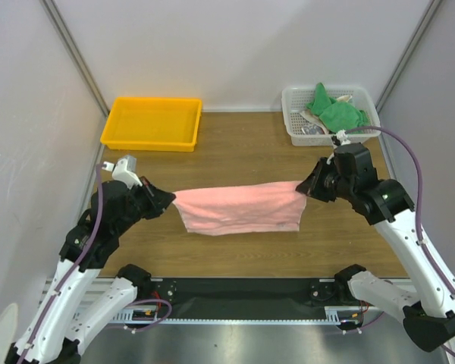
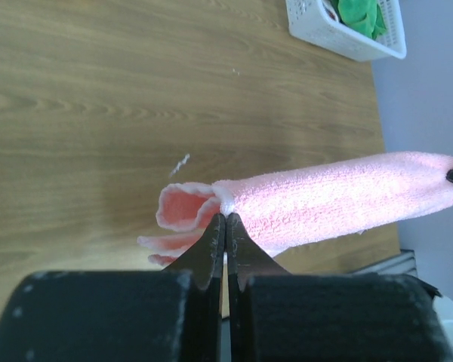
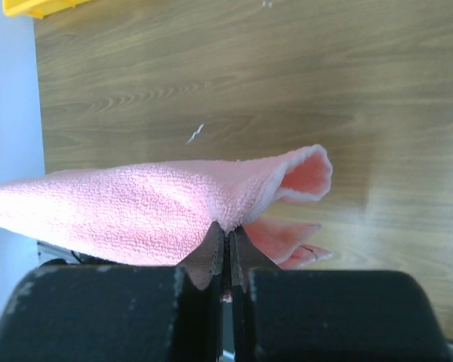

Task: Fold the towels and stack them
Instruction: Fold the towel

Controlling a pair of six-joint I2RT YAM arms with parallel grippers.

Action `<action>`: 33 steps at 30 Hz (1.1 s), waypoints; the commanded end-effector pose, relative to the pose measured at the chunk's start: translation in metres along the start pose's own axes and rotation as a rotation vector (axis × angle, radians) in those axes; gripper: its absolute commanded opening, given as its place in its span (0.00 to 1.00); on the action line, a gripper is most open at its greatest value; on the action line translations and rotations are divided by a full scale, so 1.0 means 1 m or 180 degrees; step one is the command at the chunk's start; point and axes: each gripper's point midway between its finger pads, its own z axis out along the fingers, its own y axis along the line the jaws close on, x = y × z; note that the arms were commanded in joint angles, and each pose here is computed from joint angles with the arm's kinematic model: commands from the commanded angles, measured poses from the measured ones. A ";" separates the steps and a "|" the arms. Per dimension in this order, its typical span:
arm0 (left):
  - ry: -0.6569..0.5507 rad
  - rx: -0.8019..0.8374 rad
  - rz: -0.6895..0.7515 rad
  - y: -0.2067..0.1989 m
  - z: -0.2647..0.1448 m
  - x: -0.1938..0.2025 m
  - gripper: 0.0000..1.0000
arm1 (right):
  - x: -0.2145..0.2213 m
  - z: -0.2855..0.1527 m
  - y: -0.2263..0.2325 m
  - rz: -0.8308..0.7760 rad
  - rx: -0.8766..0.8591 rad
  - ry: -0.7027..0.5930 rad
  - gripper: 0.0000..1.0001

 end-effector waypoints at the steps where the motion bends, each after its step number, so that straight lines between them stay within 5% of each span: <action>1: 0.0155 -0.0519 -0.0161 0.035 -0.001 0.018 0.00 | 0.027 0.001 -0.036 0.0123 0.0449 0.0253 0.00; 10: 0.0216 -0.1078 -0.0691 0.079 0.083 0.049 0.00 | 0.041 0.092 -0.072 0.0316 0.0547 0.0877 0.00; 18: 0.0059 -0.1150 -0.0391 0.077 0.161 0.000 0.00 | -0.018 0.162 -0.072 0.0115 0.0410 0.0780 0.00; 28: -0.0463 -0.0783 0.0275 0.026 0.166 -0.099 0.01 | -0.100 0.164 -0.030 -0.0186 0.0051 0.0137 0.00; 33: -0.0345 -0.0730 0.0208 0.048 0.152 -0.054 0.00 | -0.066 0.155 -0.040 -0.0228 -0.0085 0.0164 0.00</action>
